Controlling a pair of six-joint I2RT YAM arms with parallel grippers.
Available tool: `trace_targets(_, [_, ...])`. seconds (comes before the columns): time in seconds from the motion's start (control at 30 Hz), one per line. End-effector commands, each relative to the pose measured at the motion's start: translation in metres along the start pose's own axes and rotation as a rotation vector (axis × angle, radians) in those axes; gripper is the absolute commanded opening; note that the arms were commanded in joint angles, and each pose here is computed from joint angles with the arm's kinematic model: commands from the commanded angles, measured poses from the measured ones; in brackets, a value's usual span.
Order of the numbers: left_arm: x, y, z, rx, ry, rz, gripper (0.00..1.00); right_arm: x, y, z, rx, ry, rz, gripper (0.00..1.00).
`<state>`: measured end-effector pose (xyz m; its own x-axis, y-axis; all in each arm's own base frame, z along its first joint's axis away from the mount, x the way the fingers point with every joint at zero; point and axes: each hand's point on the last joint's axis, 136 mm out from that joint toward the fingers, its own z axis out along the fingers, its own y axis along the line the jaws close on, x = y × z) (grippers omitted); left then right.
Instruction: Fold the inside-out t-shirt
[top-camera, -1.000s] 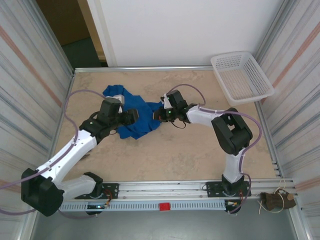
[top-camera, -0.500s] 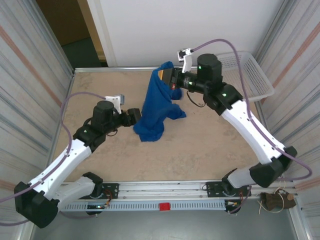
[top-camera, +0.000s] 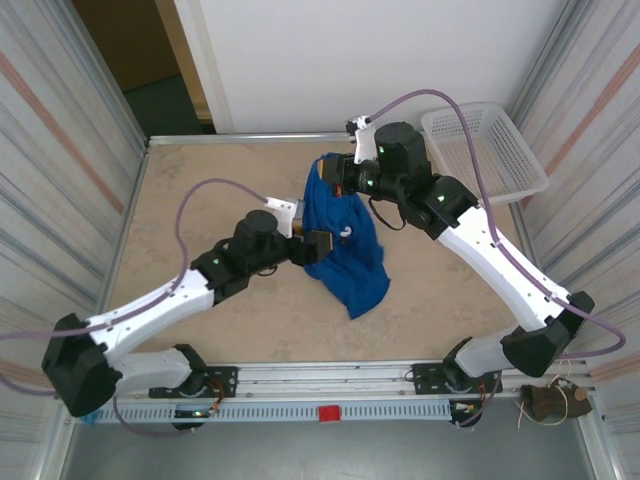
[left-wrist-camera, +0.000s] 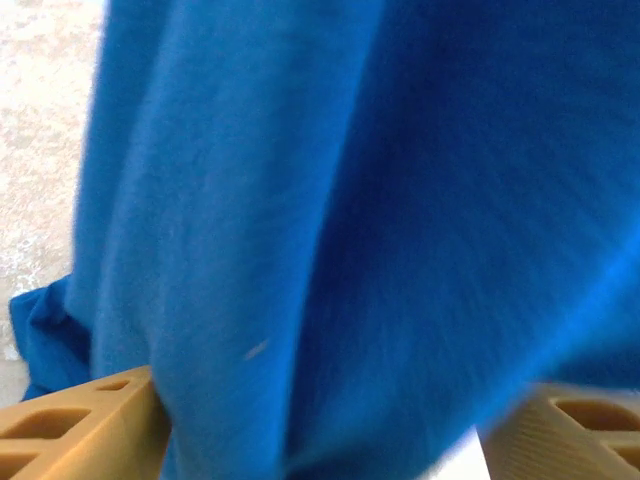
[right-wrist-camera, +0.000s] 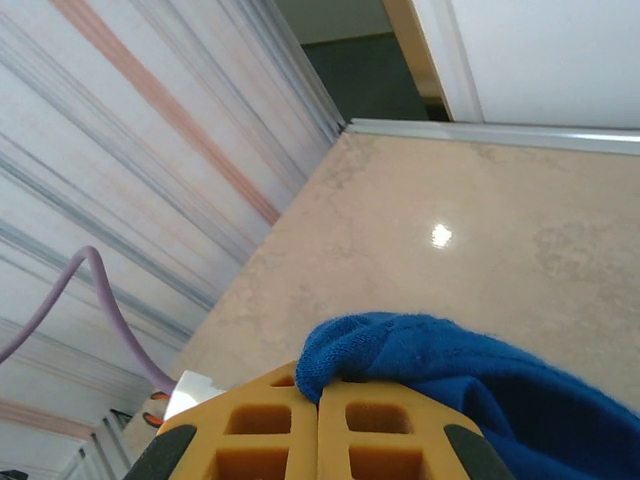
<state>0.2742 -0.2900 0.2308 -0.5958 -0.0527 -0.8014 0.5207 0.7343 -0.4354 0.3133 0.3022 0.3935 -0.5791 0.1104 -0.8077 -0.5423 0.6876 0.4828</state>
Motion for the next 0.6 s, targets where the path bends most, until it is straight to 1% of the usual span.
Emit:
trace_targets(0.0, [-0.022,0.013,0.012,-0.066,-0.074,0.029,0.45,-0.009,-0.004,-0.018,0.03,-0.066,-0.024,0.0])
trace_targets(0.03, [-0.024,0.02,0.015,-0.064,-0.069,0.019,0.26,-0.007,-0.013,-0.021,0.053,-0.067,-0.016,0.0])
trace_targets(0.07, [-0.028,0.028,0.014,-0.061,-0.073,-0.001,0.12,-0.005,-0.025,-0.024,0.087,-0.071,-0.001,0.0])
trace_targets(0.1, [-0.033,0.031,0.01,-0.048,-0.083,-0.012,0.04,-0.003,-0.038,-0.028,0.12,-0.074,0.018,0.0])
trace_targets(0.13, [-0.038,0.033,0.004,-0.022,-0.097,-0.018,0.0,-0.001,-0.056,-0.034,0.163,-0.083,0.045,0.0])
trace_targets(0.2, [-0.051,0.028,-0.01,0.074,-0.11,-0.015,0.0,0.006,-0.093,-0.044,0.251,-0.097,0.101,0.0])
trace_targets(0.27, [-0.063,0.019,-0.027,0.217,-0.099,-0.03,0.0,0.013,-0.132,-0.054,0.333,-0.109,0.172,0.0])
trace_targets(0.33, [-0.072,0.011,-0.041,0.309,-0.089,-0.031,0.0,0.023,-0.16,-0.056,0.375,-0.108,0.226,0.0])
trace_targets(0.4, [-0.079,-0.002,-0.054,0.413,-0.066,-0.023,0.0,0.031,-0.173,-0.053,0.368,-0.092,0.255,0.0])
trace_targets(0.43, [-0.082,-0.011,-0.06,0.471,-0.052,-0.019,0.0,0.035,-0.175,-0.05,0.358,-0.078,0.253,0.07])
trace_targets(0.47, [-0.085,-0.018,-0.065,0.517,-0.044,-0.018,0.0,0.038,-0.176,-0.049,0.355,-0.069,0.252,0.27])
trace_targets(0.5, [-0.087,-0.024,-0.068,0.548,-0.04,-0.017,0.0,0.04,-0.173,-0.047,0.338,-0.058,0.248,0.45])
trace_targets(0.53, [-0.089,-0.03,-0.071,0.585,-0.037,-0.016,0.0,0.043,-0.169,-0.046,0.316,-0.045,0.243,0.55])
trace_targets(0.57, [-0.091,-0.036,-0.074,0.623,-0.034,-0.017,0.0,0.047,-0.165,-0.047,0.304,-0.036,0.236,0.59])
